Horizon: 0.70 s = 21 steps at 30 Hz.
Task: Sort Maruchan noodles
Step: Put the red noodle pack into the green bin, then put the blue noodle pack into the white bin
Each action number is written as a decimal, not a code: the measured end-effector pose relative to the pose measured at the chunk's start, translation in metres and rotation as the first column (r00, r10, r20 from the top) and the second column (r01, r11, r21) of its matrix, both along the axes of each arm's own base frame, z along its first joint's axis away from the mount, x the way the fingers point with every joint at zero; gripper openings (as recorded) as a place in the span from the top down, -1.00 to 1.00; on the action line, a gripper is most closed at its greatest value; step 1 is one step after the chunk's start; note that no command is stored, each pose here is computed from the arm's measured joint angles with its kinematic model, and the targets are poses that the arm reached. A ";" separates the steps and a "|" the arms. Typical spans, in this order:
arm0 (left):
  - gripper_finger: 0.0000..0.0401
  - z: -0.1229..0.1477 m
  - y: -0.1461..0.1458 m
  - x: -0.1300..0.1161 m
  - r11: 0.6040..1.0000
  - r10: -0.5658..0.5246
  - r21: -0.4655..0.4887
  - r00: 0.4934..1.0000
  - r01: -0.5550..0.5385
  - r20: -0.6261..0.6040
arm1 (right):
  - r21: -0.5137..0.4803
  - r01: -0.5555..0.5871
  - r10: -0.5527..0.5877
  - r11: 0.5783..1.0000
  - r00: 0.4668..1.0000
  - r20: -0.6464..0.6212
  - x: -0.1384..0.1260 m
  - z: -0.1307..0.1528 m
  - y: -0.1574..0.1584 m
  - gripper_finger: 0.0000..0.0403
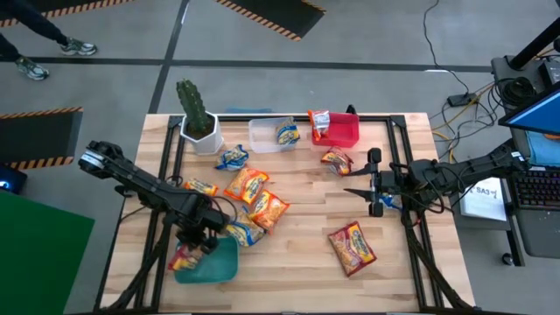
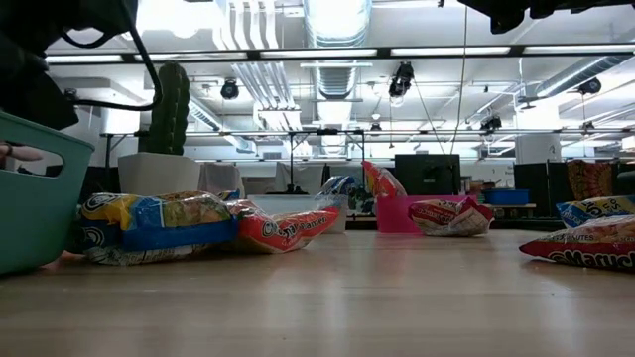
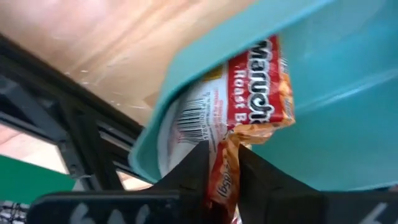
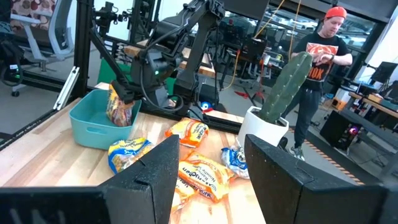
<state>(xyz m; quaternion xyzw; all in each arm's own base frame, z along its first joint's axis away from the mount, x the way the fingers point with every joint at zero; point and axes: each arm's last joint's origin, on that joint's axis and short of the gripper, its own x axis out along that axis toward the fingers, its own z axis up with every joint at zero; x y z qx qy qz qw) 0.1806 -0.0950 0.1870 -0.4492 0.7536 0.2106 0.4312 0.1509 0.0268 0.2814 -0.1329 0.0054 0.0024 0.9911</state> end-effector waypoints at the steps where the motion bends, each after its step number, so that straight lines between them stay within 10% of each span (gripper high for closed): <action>1: 0.74 0.001 0.000 0.000 1.000 0.000 0.007 1.000 0.000 -0.004 | 0.001 0.000 0.000 1.000 1.000 0.000 0.000 0.000 0.000 0.15; 15: 0.37 0.028 -0.001 0.002 0.998 -0.061 0.014 0.998 0.061 -0.021 | 0.001 0.000 0.000 1.000 1.000 -0.001 0.000 0.000 0.000 0.15; 21: 0.30 0.062 -0.007 0.018 0.984 -0.175 0.009 0.967 0.176 0.185 | 0.010 0.000 0.000 1.000 1.000 0.000 0.000 0.000 0.000 0.15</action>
